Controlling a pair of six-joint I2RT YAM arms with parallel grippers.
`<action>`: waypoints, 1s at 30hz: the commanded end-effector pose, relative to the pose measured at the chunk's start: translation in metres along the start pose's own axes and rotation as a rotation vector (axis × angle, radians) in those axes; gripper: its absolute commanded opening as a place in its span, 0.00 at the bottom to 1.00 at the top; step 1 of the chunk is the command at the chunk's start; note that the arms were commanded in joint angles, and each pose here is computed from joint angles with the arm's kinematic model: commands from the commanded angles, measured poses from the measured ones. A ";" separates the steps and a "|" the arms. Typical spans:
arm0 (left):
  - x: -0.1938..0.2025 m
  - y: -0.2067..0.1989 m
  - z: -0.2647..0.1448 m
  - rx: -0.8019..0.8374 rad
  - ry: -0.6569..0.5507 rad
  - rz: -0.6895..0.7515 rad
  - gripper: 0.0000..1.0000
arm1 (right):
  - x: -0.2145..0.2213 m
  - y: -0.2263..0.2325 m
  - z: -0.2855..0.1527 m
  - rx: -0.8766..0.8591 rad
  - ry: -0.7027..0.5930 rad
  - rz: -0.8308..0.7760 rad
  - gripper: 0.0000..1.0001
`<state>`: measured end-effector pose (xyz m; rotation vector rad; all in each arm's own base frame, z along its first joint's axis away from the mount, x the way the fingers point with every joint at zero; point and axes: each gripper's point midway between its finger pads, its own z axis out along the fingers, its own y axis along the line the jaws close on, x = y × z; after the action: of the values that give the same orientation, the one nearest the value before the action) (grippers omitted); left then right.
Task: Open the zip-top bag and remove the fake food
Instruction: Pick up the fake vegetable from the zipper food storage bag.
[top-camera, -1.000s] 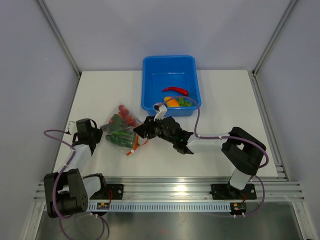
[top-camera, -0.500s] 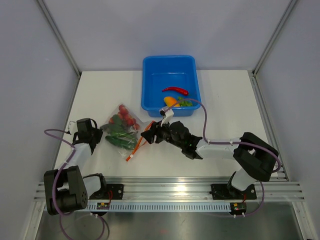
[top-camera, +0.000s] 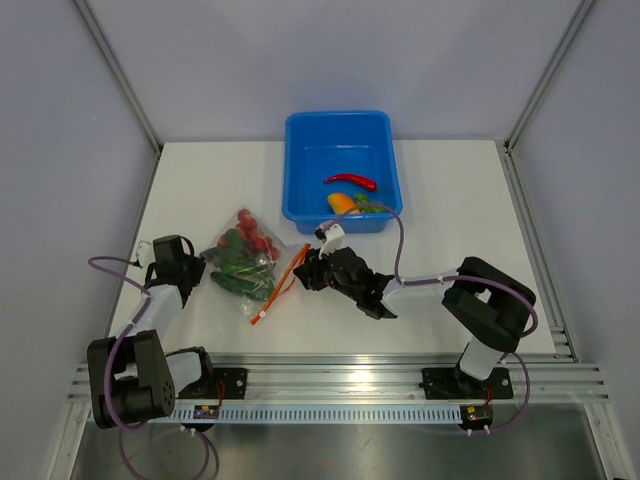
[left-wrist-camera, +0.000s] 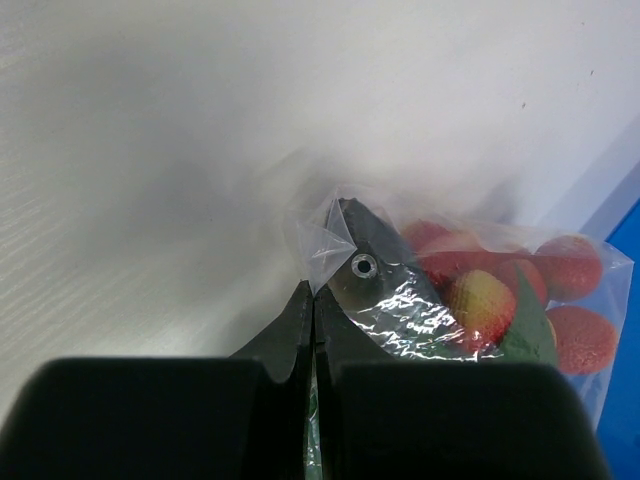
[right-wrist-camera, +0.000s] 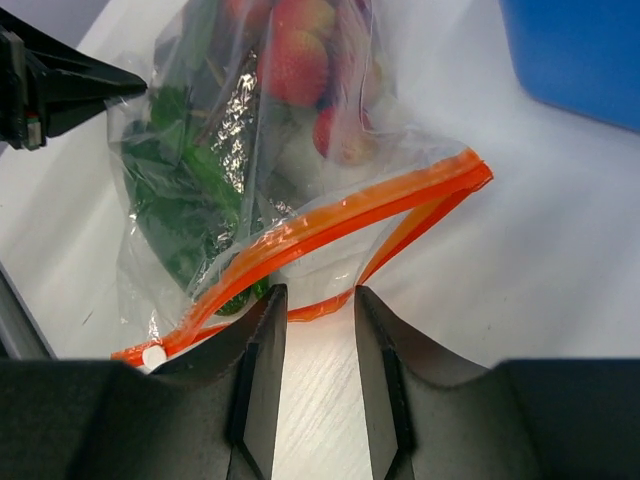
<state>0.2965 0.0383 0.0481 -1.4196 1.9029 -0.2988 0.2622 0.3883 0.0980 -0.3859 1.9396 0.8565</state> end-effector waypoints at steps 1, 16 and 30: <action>-0.014 -0.017 -0.001 0.032 -0.038 0.007 0.00 | -0.011 0.014 0.016 -0.034 0.001 -0.019 0.41; -0.010 -0.018 0.002 0.037 -0.014 0.019 0.00 | 0.025 0.031 0.062 -0.054 0.171 -0.174 0.51; -0.006 -0.020 0.006 0.030 0.008 0.039 0.00 | 0.047 0.053 0.065 -0.136 0.232 -0.227 0.57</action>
<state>0.3008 0.0370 0.0403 -1.4165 1.9562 -0.2840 0.2570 0.4575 0.0421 -0.7436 2.0758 0.7750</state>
